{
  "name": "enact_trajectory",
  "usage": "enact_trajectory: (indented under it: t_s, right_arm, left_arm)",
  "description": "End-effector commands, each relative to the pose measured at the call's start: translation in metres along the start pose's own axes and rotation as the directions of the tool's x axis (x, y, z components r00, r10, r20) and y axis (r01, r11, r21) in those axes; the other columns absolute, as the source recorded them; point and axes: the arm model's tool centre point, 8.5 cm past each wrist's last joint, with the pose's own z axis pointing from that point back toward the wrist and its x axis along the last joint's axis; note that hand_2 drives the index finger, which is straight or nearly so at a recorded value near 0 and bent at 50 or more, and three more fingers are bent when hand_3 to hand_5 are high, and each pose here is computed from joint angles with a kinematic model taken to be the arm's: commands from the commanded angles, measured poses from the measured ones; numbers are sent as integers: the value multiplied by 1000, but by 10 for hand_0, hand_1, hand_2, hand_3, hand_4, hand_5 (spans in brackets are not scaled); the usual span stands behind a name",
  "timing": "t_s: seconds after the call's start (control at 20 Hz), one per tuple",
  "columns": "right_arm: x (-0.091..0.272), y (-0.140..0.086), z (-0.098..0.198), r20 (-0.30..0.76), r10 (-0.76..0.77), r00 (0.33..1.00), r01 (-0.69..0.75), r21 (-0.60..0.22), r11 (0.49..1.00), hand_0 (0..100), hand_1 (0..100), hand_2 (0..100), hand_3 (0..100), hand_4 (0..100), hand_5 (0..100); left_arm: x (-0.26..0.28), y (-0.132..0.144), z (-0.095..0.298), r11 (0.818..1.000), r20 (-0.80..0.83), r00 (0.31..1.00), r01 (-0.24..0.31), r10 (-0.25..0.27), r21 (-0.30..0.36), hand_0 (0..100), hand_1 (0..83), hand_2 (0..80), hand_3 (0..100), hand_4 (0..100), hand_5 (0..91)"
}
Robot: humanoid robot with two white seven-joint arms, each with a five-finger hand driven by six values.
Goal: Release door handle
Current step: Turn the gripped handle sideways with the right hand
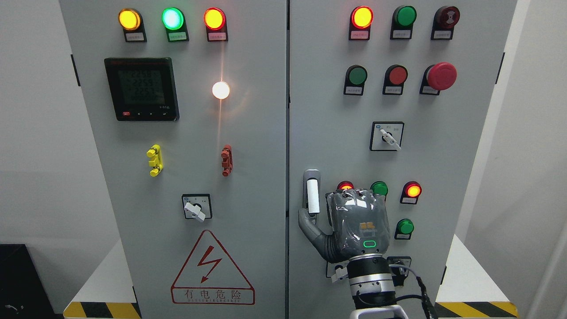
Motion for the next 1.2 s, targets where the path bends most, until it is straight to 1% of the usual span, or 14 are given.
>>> enact_trajectory:
  t_s: [0.0,0.35,1.15]
  right_arm:
    - [-2,1,0,-5,2,1000,-2,4,1000,377,250,972,1000,1000,984]
    - [-4,1,-1,-11,3,1000,-3,2,1000,388,279,972,1000,1000,984]
    - [-4,-1,-1,-13,1,1000,-1,-4,1000,487,287,970,1000,1000,984]
  left_arm:
    - [-11,0,1,1000,-16,1000,0,0,0,120,556,0,0,0,0]
    - [-11,0,1,1000,-16,1000,0,0,0,120,556,0,0,0,0]
    - [-11,0,1,1000,-16,1000,-2,2,0,120,556,0,0,0,0]
